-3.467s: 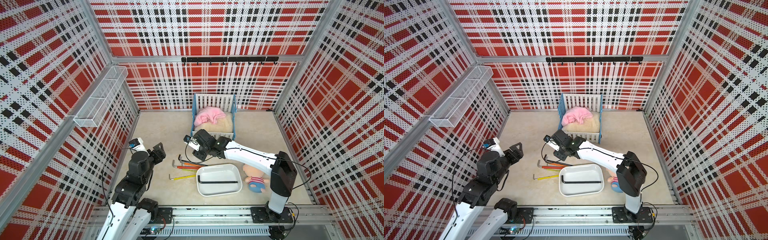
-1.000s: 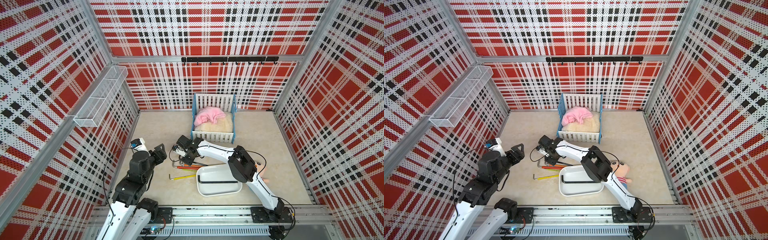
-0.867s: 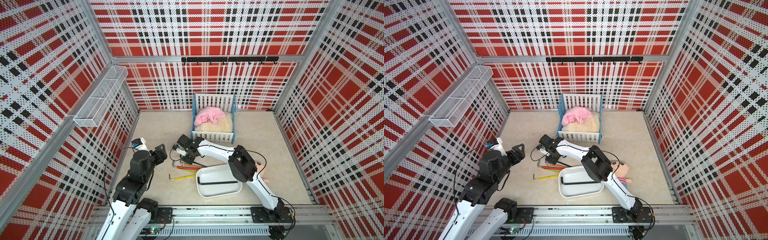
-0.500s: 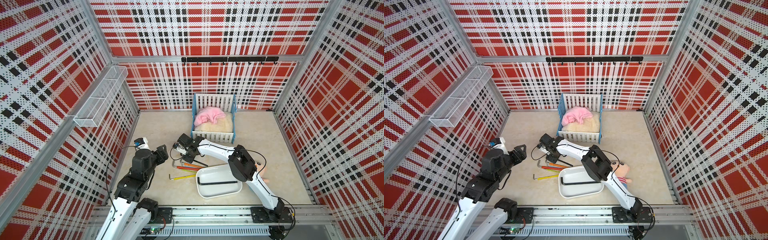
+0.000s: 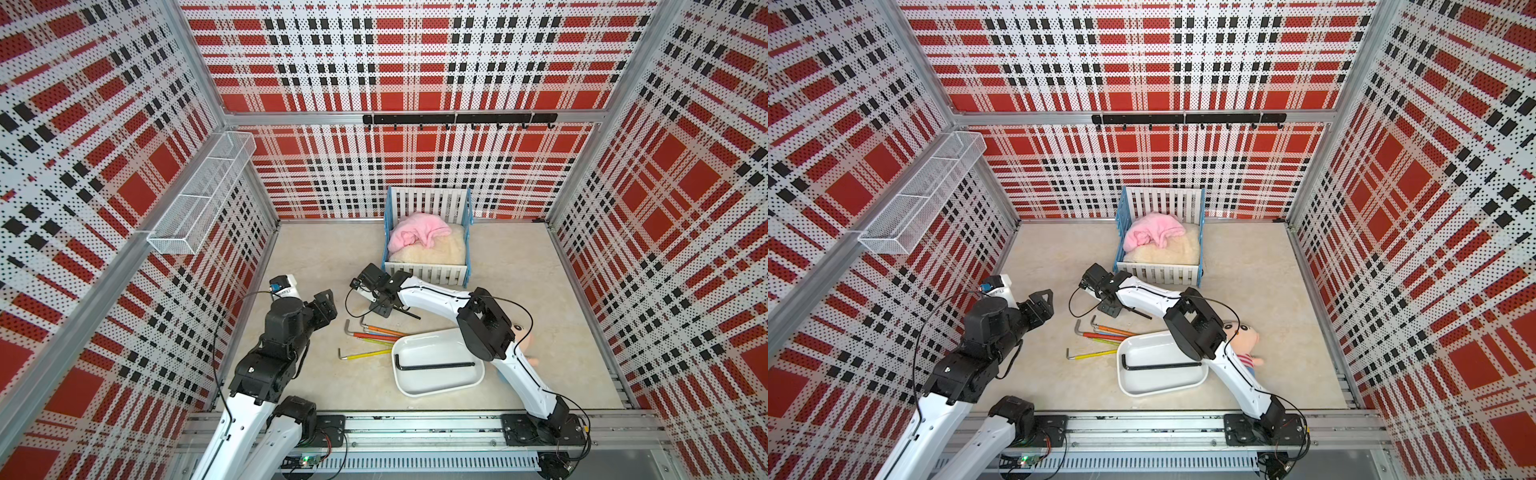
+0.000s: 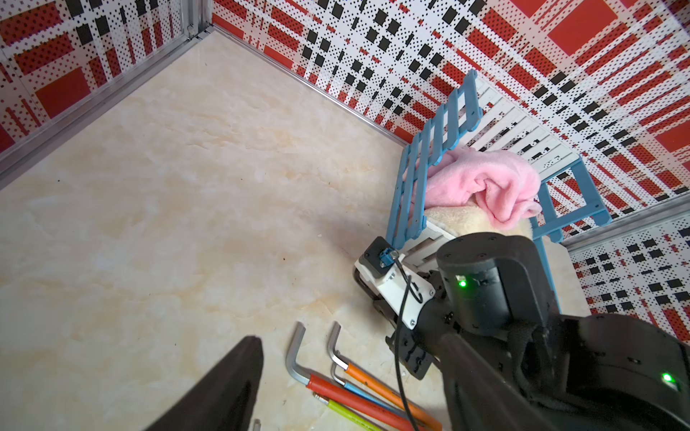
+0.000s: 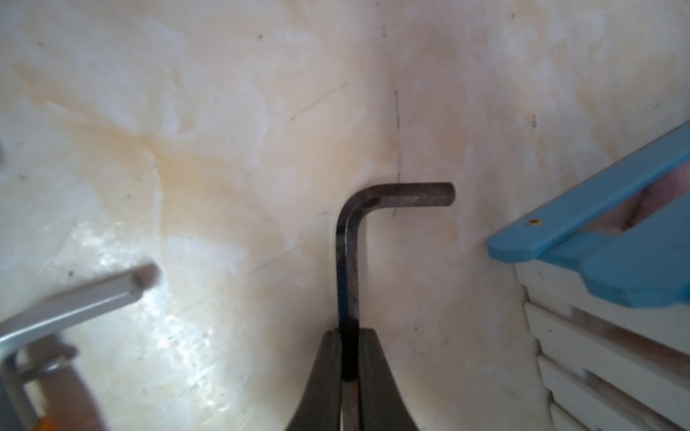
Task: Put the hex key on the desktop into the storage box
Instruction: Pick up the Allen key from the center of the board, then place the Allen key in the storage box.
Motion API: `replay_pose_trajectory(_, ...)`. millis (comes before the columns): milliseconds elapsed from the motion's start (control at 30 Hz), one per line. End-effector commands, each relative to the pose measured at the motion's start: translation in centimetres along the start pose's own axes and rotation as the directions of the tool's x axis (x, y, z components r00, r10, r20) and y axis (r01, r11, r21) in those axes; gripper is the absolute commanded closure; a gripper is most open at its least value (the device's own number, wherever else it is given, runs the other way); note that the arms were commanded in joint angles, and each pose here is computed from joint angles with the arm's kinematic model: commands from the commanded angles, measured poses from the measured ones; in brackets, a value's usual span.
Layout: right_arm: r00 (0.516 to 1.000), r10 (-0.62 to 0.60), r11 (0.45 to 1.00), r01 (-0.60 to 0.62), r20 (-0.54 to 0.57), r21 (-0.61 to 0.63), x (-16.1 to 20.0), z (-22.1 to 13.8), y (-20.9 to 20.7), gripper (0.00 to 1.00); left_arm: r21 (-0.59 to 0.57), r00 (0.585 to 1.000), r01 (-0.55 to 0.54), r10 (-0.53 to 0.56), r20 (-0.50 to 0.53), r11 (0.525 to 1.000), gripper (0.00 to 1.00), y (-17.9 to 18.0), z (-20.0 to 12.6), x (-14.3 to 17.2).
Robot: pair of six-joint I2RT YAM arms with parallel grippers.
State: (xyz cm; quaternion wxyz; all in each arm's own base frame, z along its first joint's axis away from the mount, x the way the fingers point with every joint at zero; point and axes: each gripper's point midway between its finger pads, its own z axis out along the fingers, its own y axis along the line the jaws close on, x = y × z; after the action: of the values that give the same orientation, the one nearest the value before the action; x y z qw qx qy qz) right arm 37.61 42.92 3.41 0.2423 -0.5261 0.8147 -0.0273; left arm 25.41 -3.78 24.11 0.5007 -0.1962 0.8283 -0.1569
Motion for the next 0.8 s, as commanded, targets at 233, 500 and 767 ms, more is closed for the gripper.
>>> replay_pose_trajectory(233,0.989,0.026,0.998,-0.035,0.148,0.057,-2.3,-9.5,-4.0,1.0,-0.015,1.0,0.0,0.001,0.013,1.0,0.2,0.4,0.0,-0.9)
replay_pose_trajectory(500,0.973,0.077,0.997,-0.074,0.219,-0.023,0.4,-16.3,-3.0,1.0,0.004,1.0,-0.007,0.007,0.007,1.0,0.2,0.1,0.3,-0.6)
replay_pose_trajectory(767,0.966,0.026,0.996,-0.004,0.256,-0.087,6.7,-19.7,1.2,1.0,0.018,1.0,-0.011,0.012,-0.005,1.0,0.21,-0.1,0.6,-0.3)
